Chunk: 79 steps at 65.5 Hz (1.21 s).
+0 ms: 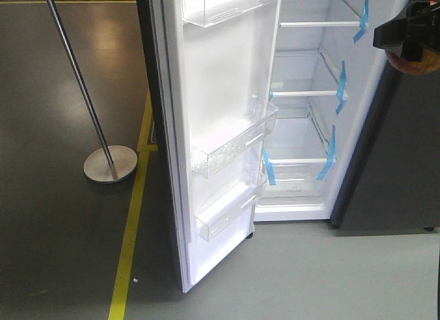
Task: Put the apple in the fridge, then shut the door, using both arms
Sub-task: 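Position the base in front of the fridge door bins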
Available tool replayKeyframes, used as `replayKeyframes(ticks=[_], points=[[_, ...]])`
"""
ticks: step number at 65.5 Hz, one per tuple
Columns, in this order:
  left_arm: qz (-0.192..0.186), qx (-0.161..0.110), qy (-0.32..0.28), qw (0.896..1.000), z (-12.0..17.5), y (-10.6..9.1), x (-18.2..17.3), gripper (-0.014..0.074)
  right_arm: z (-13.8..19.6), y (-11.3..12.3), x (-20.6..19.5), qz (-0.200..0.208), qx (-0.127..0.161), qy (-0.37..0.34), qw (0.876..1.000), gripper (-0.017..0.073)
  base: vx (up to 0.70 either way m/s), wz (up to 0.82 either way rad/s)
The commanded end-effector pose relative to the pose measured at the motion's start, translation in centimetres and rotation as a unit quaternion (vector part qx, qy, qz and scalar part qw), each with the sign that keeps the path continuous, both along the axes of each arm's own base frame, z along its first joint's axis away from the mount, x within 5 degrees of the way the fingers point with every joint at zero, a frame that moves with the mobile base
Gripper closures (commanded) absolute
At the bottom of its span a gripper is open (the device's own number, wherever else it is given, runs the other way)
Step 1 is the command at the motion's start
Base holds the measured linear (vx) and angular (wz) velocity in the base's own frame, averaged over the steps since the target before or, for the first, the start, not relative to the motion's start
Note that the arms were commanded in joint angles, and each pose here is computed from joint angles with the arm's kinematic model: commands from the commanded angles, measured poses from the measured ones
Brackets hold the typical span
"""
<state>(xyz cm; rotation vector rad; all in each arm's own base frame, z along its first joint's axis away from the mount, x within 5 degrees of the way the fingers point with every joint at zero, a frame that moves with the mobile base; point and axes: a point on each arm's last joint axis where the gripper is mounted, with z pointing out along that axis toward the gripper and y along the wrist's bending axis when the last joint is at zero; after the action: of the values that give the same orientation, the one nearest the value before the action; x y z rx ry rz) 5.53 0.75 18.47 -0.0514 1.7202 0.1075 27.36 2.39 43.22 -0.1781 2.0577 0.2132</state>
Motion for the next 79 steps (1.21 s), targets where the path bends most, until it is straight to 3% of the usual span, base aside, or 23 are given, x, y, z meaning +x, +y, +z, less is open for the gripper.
replayKeyframes(ticks=[1, 79], points=[[-0.011, -0.002, -0.037, 0.999, 0.24, -0.18, 0.04, 0.0601, 2.43, -0.28, -0.75, -0.012, 0.006, -0.067, 0.998, 0.0419, 0.12, 0.04], [-0.011, -0.002, -0.037, 0.999, 0.24, -0.18, 0.04, 0.0601, 2.43, -0.28, -0.75, -0.012, 0.006, -0.067, 0.998, 0.0419, 0.10, -0.01]])
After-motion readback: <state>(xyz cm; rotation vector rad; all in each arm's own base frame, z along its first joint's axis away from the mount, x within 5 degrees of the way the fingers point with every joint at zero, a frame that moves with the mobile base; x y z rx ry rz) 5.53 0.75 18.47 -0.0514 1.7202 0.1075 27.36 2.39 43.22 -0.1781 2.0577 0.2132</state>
